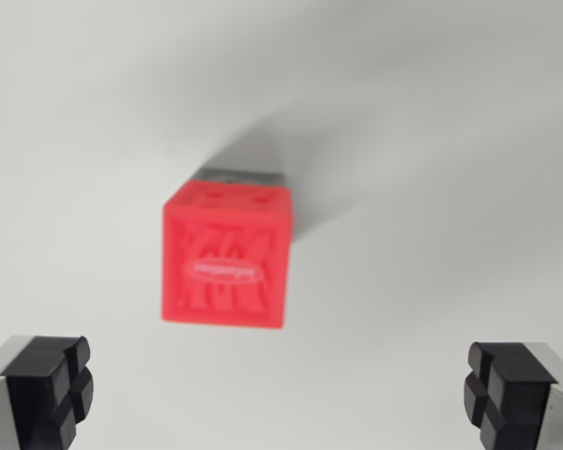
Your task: Destack cube
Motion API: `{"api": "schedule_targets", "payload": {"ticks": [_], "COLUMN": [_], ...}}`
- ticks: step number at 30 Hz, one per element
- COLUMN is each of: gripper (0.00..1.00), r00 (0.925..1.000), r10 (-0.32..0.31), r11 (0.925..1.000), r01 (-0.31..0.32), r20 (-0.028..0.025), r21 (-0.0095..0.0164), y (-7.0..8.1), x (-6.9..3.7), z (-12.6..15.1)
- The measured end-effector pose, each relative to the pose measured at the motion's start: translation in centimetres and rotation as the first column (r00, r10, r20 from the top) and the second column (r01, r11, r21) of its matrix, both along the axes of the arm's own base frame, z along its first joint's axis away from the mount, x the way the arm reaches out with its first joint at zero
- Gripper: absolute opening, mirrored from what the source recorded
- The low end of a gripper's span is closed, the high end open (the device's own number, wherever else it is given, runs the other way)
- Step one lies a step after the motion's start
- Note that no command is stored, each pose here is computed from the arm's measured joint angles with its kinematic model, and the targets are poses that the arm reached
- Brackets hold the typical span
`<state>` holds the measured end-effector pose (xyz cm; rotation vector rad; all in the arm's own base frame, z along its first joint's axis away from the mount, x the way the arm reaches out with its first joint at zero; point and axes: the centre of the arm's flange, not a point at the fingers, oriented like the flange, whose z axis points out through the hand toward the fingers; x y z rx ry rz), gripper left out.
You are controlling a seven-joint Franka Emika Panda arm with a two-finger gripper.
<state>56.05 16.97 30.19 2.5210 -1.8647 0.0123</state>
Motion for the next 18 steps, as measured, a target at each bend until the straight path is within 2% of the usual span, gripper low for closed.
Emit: {"api": "schedule_targets", "payload": {"ticks": [4, 9, 12, 18], "gripper": [1.00, 1.00, 1.00, 1.00], "r00": [0.9998, 0.9990, 0.9989, 0.9987], "r10": [-0.022, -0.044, -0.047, -0.051], "r11": [0.9998, 0.9990, 0.9989, 0.9987], "r01": [0.022, 0.044, 0.047, 0.051], "r20": [-0.0031, -0.0042, -0.0033, -0.0083], "r21": [0.0023, 0.0059, 0.0076, 0.0080], "y": [1.4, 3.0, 3.1, 2.9], "x": [-0.2, -0.3, -0.3, -0.2], "z": [-0.9, -2.0, -3.0, -6.0]}}
